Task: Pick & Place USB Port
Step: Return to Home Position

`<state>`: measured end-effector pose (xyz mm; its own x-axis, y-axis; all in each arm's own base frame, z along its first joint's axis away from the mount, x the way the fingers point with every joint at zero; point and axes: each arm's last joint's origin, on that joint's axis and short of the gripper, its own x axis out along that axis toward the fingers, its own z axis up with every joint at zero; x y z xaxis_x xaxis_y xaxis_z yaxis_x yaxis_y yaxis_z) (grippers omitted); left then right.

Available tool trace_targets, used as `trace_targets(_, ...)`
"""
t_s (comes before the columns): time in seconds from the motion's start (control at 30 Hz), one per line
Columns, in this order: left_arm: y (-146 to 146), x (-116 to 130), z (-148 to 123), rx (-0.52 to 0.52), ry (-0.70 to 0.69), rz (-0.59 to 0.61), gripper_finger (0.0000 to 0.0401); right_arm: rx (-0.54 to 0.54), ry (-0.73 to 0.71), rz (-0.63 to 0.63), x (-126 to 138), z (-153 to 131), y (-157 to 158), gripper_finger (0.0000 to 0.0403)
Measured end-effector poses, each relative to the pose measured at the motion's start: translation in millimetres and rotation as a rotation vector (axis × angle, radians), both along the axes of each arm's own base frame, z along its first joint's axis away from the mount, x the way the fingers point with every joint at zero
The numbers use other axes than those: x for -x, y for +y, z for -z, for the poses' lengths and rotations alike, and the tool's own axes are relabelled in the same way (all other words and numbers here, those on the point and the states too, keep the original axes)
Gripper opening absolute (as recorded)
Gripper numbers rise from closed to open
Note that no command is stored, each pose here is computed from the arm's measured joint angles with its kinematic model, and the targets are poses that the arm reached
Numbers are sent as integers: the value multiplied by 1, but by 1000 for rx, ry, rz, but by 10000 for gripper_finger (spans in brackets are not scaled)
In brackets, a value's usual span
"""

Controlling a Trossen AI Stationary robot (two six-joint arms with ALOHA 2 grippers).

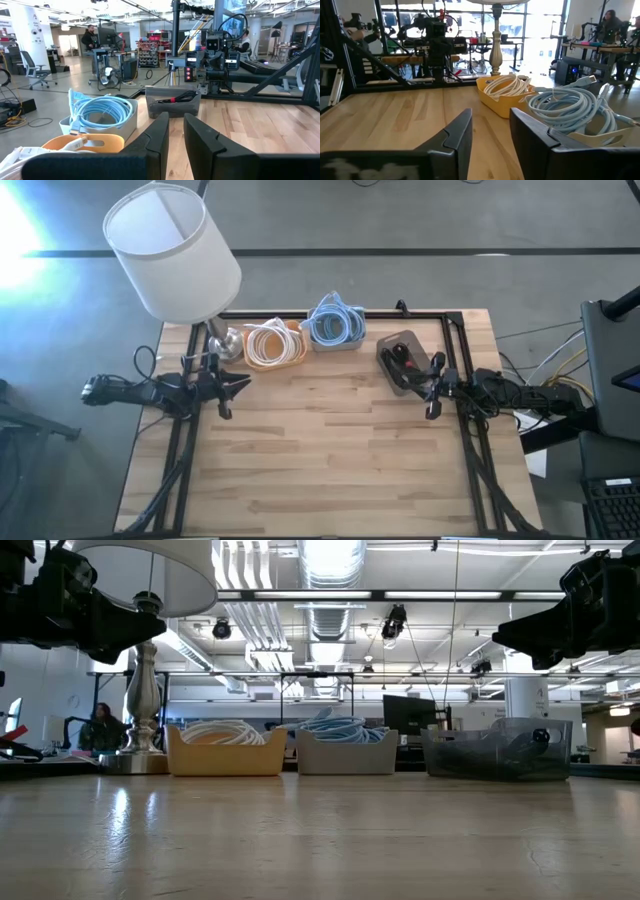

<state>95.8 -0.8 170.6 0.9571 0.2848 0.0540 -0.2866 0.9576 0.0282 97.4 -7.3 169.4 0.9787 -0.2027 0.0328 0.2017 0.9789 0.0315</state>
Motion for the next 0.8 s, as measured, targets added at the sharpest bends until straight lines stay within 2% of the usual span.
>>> trace_targets(0.8, 0, 0, 0, 0, 0, 0, 62, 0, 0, 0, 0, 0, 0, 118)
